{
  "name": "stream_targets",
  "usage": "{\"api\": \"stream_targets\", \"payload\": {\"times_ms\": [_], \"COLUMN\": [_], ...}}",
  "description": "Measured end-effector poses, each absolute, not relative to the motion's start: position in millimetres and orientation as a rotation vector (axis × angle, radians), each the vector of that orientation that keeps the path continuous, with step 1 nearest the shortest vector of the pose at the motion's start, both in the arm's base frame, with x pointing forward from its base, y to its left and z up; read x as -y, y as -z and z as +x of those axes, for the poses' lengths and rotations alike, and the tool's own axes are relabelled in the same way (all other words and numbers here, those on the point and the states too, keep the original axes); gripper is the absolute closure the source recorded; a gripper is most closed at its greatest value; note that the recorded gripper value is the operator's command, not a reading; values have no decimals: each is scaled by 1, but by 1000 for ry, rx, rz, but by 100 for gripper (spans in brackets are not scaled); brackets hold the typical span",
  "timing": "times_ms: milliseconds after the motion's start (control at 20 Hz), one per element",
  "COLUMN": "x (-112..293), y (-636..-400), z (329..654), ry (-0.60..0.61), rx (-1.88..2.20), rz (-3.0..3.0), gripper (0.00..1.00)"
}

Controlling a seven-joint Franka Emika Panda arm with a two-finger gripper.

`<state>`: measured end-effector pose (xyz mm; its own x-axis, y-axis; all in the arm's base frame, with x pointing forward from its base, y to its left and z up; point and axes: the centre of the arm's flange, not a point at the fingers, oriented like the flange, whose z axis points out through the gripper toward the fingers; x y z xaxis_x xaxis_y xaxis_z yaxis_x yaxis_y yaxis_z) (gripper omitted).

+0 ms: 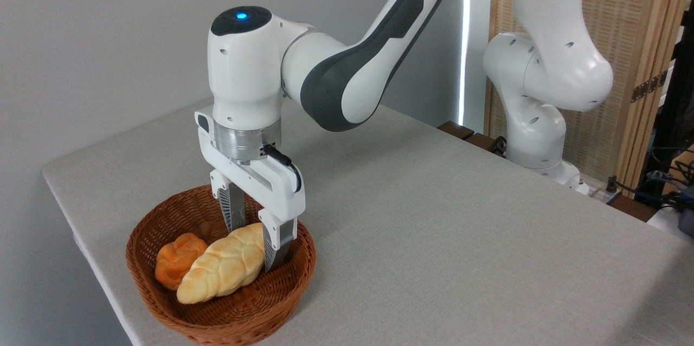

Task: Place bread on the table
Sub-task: 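Close the gripper on the middle of the long bread roll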

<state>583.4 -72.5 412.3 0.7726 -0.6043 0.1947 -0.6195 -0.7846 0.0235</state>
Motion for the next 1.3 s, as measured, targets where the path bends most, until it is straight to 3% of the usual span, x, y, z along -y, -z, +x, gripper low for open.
{"api": "stream_targets", "payload": {"times_ms": [150,300,550,1300], "x": [73,73,73,71], "y": [-412,-412,-412,-413], "z": [584,584,583,584], "ry": [-270,-270,-270,-279], "rx": [995,995,995,969], "rz": [2876,2876,2876,2870], "gripper": [40,53,60,68]}}
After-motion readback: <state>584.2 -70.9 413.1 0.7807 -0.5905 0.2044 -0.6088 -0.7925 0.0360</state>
